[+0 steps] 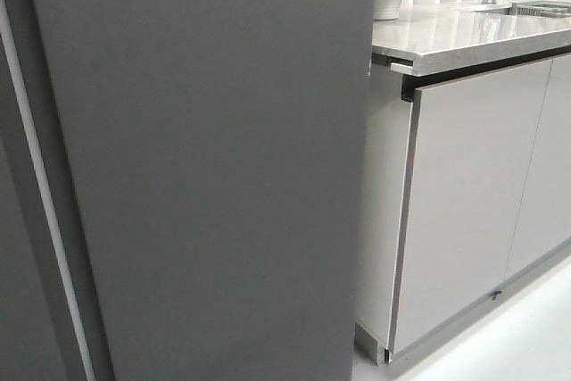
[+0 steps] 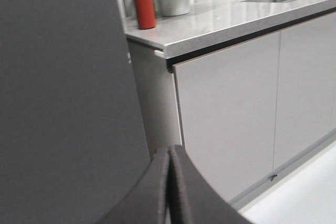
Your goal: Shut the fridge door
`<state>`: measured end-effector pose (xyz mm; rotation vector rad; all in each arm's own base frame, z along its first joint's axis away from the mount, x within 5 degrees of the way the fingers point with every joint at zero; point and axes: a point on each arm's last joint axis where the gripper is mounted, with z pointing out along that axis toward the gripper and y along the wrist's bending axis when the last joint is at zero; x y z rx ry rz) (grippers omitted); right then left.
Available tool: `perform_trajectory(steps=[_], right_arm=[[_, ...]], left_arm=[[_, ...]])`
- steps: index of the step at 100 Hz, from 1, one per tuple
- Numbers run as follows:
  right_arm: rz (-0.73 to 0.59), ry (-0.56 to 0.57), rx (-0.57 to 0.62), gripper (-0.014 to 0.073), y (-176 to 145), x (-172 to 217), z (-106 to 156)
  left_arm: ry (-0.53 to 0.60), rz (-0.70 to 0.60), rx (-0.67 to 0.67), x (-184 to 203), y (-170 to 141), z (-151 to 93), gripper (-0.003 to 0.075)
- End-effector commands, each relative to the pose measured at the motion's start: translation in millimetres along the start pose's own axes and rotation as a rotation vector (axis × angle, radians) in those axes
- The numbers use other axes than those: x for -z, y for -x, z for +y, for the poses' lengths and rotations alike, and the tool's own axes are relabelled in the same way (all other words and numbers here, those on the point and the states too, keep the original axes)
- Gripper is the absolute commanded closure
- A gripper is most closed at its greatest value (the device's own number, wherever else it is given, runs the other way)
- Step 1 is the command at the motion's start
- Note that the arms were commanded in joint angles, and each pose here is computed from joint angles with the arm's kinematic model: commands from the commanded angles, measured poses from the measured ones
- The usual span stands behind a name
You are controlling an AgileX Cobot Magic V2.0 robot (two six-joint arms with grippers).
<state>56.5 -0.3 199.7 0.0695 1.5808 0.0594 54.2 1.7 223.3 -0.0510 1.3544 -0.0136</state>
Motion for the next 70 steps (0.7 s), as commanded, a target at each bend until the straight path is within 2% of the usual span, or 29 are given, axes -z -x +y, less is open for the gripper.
perform_trajectory(steps=[1, 70], right_arm=[[-0.083, -0.011, 0.033, 0.0641, 2.2, 1.2, -0.8], [-0.084, -0.014, 0.04, 0.0641, 2.2, 1.2, -0.9]], left_arm=[[-0.001, -0.047, 0.009, 1.4, -4.7, 0.4, 0.074], [-0.001, -0.047, 0.009, 1.4, -4.7, 0.4, 0.074]])
